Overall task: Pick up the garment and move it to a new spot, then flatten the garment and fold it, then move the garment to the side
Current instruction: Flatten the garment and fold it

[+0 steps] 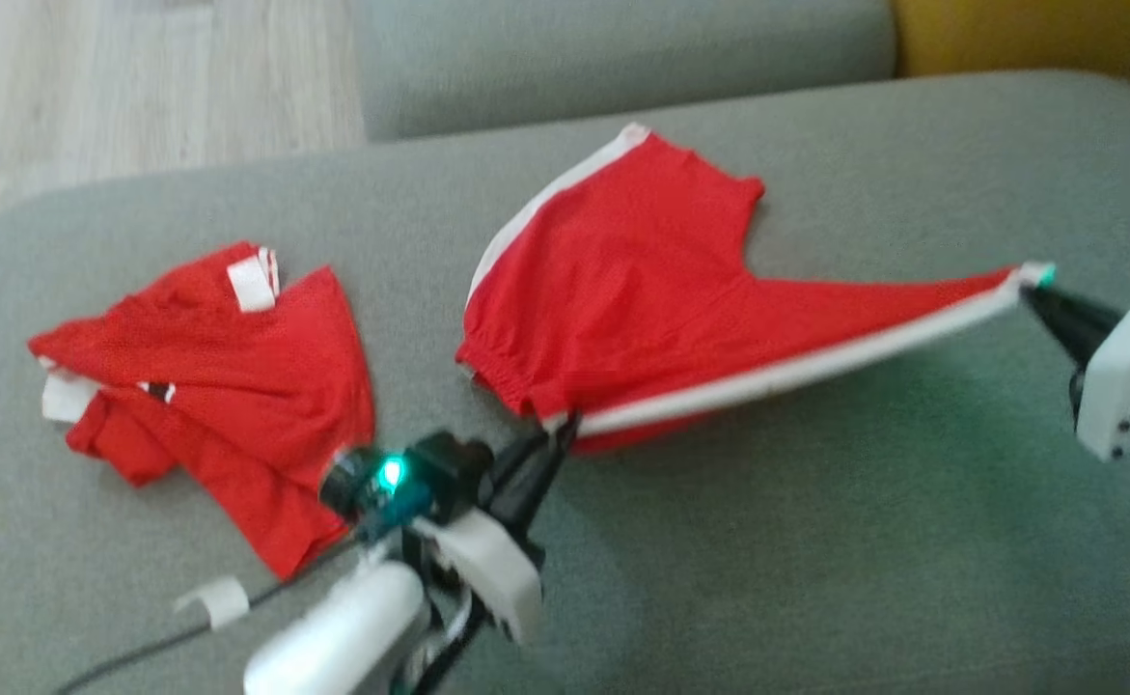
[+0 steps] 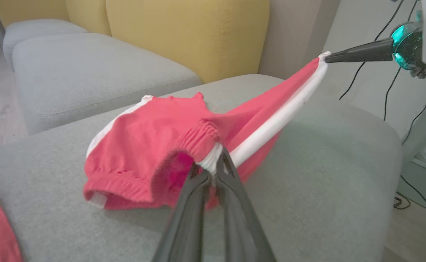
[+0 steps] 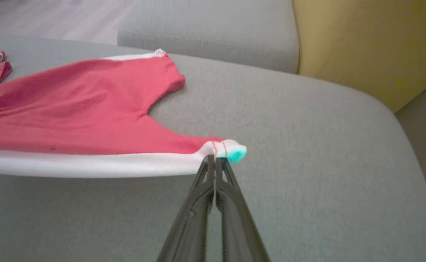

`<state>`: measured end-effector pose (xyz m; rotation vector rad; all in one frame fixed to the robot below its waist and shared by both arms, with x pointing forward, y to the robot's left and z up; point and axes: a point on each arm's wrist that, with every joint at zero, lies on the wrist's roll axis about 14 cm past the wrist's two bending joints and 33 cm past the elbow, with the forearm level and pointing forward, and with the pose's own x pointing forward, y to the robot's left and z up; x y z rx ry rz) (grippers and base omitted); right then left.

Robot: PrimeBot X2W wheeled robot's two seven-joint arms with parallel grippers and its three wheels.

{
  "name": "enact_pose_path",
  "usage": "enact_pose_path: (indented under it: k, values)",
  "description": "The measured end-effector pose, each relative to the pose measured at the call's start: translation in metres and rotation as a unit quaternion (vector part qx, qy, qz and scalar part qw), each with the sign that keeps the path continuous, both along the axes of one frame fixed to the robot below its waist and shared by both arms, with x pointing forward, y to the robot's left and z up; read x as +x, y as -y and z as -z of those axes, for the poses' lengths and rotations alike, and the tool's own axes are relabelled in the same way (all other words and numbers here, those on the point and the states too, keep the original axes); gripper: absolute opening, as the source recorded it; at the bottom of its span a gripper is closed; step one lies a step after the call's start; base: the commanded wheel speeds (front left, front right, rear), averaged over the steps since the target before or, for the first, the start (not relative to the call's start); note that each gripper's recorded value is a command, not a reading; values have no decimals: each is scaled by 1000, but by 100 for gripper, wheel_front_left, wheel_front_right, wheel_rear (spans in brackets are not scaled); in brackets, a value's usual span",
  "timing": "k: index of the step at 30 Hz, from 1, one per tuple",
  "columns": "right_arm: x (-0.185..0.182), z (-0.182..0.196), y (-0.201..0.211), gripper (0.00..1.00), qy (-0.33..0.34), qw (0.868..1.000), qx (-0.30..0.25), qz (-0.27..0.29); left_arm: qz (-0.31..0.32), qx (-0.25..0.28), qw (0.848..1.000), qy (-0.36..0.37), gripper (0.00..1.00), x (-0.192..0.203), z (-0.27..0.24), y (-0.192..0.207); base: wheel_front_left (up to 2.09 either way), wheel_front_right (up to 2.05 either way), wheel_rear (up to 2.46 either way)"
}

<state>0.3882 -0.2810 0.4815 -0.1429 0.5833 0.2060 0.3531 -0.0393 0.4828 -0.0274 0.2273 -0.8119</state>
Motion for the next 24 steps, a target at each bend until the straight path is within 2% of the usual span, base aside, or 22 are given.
enact_pose_path:
  k: [5, 10, 24]
  values:
    - [45, -15, -14, 0, 67, 998, -5, -10, -26, 4, 999, 33, 0, 45, -15, -9, 0, 0, 0]
    - [115, -32, -47, 0, 130, 991, -9, -33, -64, 9, 997, 34, 0, 91, -8, -28, 0, 0, 0]
    - [216, 9, -109, 0, 124, 985, -73, -93, -109, 23, 994, -7, 0, 137, 29, -53, 0, 0, 0]
